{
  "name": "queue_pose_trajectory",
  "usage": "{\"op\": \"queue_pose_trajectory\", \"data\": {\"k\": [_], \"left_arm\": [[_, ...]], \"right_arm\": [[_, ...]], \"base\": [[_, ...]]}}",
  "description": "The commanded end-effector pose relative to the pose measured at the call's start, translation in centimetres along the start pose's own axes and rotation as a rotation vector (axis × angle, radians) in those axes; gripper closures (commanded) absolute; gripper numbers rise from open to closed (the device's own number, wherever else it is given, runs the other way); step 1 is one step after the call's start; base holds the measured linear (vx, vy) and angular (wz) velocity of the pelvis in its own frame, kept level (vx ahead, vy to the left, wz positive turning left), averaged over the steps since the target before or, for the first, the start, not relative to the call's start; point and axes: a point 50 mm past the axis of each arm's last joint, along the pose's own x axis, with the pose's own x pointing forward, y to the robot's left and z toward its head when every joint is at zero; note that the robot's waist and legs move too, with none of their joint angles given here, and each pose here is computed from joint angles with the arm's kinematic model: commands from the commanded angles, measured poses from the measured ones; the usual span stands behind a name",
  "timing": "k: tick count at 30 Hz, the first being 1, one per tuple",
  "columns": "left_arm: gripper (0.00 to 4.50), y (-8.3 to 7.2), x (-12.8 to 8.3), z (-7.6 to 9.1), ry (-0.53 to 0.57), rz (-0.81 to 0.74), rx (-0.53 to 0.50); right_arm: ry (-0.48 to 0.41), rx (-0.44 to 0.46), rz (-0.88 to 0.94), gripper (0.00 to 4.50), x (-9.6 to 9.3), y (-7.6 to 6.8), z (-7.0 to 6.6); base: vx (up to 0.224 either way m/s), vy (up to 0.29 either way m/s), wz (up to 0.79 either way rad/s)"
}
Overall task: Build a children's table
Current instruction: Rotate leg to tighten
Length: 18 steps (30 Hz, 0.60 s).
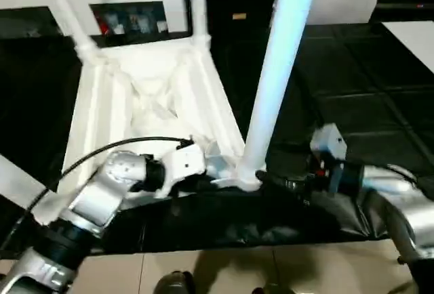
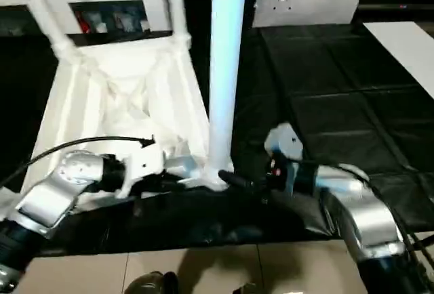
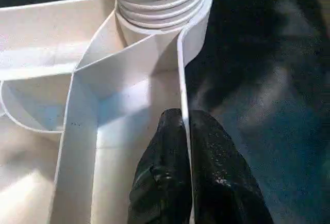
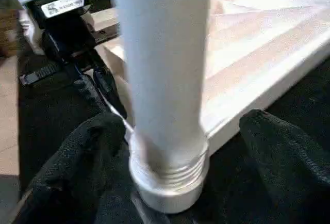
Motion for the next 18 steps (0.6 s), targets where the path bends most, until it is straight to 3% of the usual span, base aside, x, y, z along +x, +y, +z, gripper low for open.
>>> {"op": "queue_pose_trajectory", "data": {"k": [1, 8, 18], "left_arm": [[4.50, -0.2, 0.3, 0.9, -0.013, -0.071, 0.072], [4.50, 0.1, 0.5, 0.8, -0.007, -0.085, 0.090], [4.50, 0.7, 0.7, 0.7, 0.002, -0.090, 0.099]], "right_arm": [[0.025, -0.008, 0.048, 0.70, 0.2, 0.0, -0.3], [0.062, -0.039, 0.161, 1.26, 1.3, -0.2, -0.4], [0.097, -0.097, 0.194, 1.26, 2.0, -0.4, -0.7]], "base": [[0.000, 0.000, 0.00], [0.000, 0.000, 0.00], [0.000, 0.000, 0.00]]}}
